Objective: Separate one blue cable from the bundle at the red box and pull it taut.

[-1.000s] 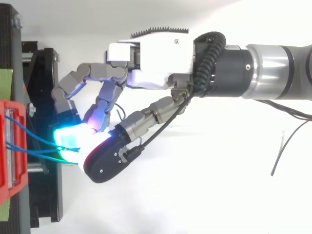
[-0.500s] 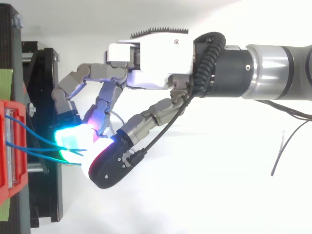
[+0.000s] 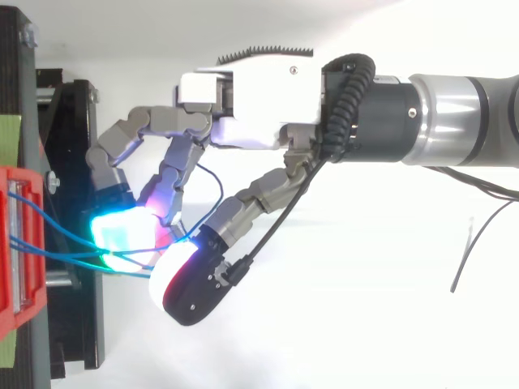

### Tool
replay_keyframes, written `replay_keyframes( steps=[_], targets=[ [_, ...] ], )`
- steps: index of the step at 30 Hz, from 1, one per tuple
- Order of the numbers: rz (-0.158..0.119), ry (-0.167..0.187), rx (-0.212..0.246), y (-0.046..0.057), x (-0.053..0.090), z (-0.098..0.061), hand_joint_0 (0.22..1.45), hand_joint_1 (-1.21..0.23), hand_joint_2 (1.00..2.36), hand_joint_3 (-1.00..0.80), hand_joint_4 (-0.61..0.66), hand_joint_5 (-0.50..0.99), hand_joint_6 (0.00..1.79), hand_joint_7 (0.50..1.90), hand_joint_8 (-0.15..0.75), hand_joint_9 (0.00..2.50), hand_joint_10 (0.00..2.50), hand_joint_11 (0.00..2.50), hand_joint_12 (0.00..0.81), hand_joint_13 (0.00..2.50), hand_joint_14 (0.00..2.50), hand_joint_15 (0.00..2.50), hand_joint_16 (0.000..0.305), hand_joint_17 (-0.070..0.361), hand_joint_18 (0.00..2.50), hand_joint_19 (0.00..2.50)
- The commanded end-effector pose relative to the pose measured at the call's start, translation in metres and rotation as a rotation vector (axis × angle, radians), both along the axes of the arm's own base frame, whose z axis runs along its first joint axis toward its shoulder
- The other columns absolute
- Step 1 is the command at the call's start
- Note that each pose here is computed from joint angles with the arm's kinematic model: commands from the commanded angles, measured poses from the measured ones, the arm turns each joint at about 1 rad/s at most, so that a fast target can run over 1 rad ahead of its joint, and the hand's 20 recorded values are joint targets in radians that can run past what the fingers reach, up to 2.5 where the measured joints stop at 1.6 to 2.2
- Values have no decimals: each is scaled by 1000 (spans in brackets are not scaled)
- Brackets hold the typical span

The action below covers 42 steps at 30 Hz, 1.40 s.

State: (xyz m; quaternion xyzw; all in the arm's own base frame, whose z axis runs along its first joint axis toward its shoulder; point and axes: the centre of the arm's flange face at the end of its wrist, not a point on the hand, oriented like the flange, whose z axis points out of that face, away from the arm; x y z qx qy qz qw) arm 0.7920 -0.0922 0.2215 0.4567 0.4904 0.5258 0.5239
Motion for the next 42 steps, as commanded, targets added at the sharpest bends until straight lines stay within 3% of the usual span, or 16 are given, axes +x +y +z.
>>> replay_keyframes(
  steps=[1, 8, 13, 18, 25, 36, 38, 42],
  targets=[
    [1, -1, 0, 1, 0, 0, 577, -903, 1000, -500, 37, -130, 840, 1066, 320, 1192, 24, 1045, 367, 937, 23, 623, 47, 105, 858, 737],
    [1, -1, 0, 1, 0, 0, 543, -866, 1000, -500, 41, -115, 806, 1099, 324, 1234, 25, 1036, 372, 948, 23, 621, 48, 107, 877, 747],
    [1, -1, 0, 1, 0, 0, 516, -841, 1000, -500, -49, -87, 744, 1118, 327, 1263, 25, 1006, 377, 966, 22, 627, 49, 110, 879, 765],
    [1, 1, 0, 1, 0, 0, 511, -801, 1000, -500, -83, -62, 668, 1239, 316, 1304, 25, 1000, 378, 977, 22, 626, 49, 111, 892, 764],
    [1, -1, -1, 1, 0, 0, 606, -777, 1000, -500, -135, -50, 638, 1366, 300, 1337, 27, 1031, 360, 977, 23, 635, 45, 100, 864, 781],
    [1, 1, -1, 2, 0, -1, 573, -801, 1023, -149, -41, -114, 811, 1287, 330, 1303, 26, 1026, 382, 985, 22, 640, 47, 107, 873, 795],
    [1, 1, -1, 2, 0, 0, 578, -808, 1024, -129, -36, -129, 847, 1207, 326, 1288, 27, 1031, 382, 982, 23, 641, 48, 107, 875, 793],
    [1, 1, -3, 2, 0, -1, 603, -843, 1024, -137, -33, -147, 870, 1190, 323, 1242, 26, 1050, 381, 960, 21, 642, 48, 107, 869, 796]
  ],
)
